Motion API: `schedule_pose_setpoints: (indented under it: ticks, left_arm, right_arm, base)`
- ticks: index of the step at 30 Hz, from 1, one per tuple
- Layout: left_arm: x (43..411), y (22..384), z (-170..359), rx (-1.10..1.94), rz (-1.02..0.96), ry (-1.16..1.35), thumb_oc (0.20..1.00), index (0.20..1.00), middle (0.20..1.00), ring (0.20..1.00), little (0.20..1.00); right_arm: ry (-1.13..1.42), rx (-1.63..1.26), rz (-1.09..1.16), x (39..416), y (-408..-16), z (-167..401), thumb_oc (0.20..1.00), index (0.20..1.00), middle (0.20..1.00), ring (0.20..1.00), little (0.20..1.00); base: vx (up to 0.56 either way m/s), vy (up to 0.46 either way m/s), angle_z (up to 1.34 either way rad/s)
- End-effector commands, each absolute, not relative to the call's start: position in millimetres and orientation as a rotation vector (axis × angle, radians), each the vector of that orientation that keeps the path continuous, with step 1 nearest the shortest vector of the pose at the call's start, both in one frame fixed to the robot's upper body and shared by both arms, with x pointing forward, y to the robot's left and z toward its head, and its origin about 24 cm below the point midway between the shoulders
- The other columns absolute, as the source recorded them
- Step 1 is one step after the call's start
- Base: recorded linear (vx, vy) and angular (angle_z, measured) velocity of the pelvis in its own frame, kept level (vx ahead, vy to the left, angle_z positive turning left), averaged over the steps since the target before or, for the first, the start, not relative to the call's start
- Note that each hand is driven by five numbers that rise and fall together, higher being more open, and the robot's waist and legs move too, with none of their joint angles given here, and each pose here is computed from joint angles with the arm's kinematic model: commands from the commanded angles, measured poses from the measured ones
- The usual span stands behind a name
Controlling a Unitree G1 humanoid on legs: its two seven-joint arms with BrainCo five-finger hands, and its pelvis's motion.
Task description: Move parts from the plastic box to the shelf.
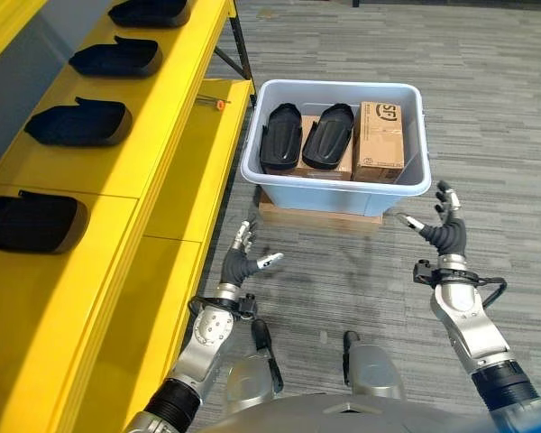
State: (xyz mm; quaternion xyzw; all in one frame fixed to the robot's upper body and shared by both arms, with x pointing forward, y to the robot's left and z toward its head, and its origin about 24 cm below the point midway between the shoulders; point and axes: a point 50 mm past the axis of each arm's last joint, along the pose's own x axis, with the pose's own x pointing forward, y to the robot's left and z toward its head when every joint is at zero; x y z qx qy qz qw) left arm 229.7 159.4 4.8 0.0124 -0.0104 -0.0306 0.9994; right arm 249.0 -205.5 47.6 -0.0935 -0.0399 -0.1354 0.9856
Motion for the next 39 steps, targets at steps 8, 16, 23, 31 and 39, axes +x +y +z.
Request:
schedule_pose_setpoints:
  ticks: [8,16,23,31,39]
  left_arm:
    - [240,153,39,0.237,-0.135,-0.236,1.000,1.000,1.000,1.000,1.000]
    - [242,157,36,0.289,-0.162,-0.202,1.000,1.000,1.000,1.000,1.000]
    - [241,151,43,0.170,-0.174,-0.236,1.000,1.000,1.000,1.000,1.000]
    - [226,157,40,0.176,-0.159,-0.270,1.000,1.000,1.000,1.000,1.000]
    - [224,165,41,0.108,-0.145,-0.250,1.000,1.000,1.000,1.000,1.000]
  right_arm:
    - [-0.209,-0.143,-0.258,256,-199,75,1.000,1.000,1.000,1.000,1.000]
    - [-0.231,-0.165,-0.221,263,-185,79,1.000,1.000,1.000,1.000,1.000]
    - [-0.254,-0.165,-0.260,269,-190,85,1.000,1.000,1.000,1.000,1.000]
    - [-0.273,-0.130,-0.254,274,-192,89,1.000,1.000,1.000,1.000,1.000]
    - [-0.240,-0.171,-0.275,267,-195,81,1.000,1.000,1.000,1.000,1.000]
  base:
    - [0.15,0.210,-0.03]
    - [0.11,0.234,-0.23]
    - [0.08,0.250,-0.38]
    - [0.20,-0.232,-0.23]
    - [0.30,-0.242,0.41]
